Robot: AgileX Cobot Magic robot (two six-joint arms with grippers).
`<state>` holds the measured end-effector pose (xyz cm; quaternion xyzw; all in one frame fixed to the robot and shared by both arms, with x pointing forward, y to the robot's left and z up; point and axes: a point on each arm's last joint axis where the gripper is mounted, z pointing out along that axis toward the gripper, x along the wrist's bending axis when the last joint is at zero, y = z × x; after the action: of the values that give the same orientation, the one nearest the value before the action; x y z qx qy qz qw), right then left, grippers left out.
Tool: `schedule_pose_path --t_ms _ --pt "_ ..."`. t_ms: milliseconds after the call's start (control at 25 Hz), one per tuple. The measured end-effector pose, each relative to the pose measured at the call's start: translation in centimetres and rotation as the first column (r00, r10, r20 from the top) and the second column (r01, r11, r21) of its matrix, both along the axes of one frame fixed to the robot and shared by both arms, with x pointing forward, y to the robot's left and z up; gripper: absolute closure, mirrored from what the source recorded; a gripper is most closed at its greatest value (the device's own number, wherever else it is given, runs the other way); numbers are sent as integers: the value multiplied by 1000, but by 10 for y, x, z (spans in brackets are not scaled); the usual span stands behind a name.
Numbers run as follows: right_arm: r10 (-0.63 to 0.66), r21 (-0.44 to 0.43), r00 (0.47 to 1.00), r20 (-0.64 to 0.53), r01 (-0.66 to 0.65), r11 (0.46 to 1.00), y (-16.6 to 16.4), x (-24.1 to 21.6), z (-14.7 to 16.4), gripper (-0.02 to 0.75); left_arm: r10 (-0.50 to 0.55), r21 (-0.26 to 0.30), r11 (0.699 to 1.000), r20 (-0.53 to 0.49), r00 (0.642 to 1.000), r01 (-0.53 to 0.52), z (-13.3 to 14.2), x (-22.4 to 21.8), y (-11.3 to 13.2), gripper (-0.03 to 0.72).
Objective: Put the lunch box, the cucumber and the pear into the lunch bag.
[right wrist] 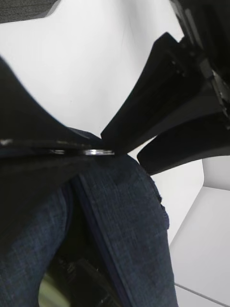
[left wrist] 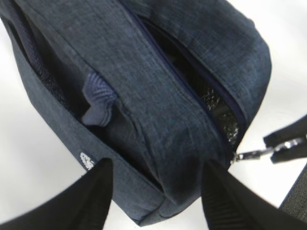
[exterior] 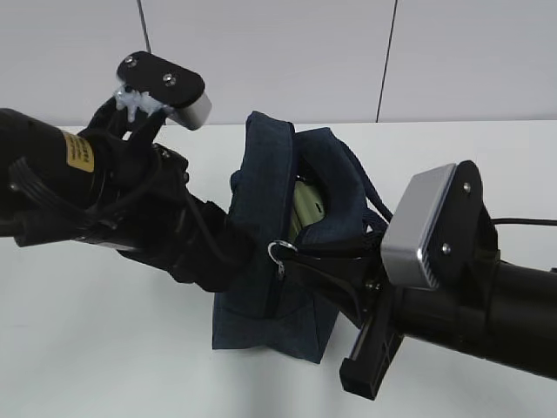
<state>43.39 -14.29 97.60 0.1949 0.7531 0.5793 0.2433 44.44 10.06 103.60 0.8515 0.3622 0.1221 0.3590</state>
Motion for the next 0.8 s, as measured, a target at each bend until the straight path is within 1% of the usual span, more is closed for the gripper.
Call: schedule_pose_path --t_ms 240,720,800 --pt "-15 35 1000 21 14 999 0 2 5 738 -6 -2 1000 11 1000 6 3 -1 1 327" --pt "-22 74 997 78 16 997 6 13 22 738 -15 1 1000 22 1000 15 3 -1 1 328" --pt "-23 79 996 90 15 997 6 12 26 738 -12 -6 1000 32 999 12 4 0 1 347"
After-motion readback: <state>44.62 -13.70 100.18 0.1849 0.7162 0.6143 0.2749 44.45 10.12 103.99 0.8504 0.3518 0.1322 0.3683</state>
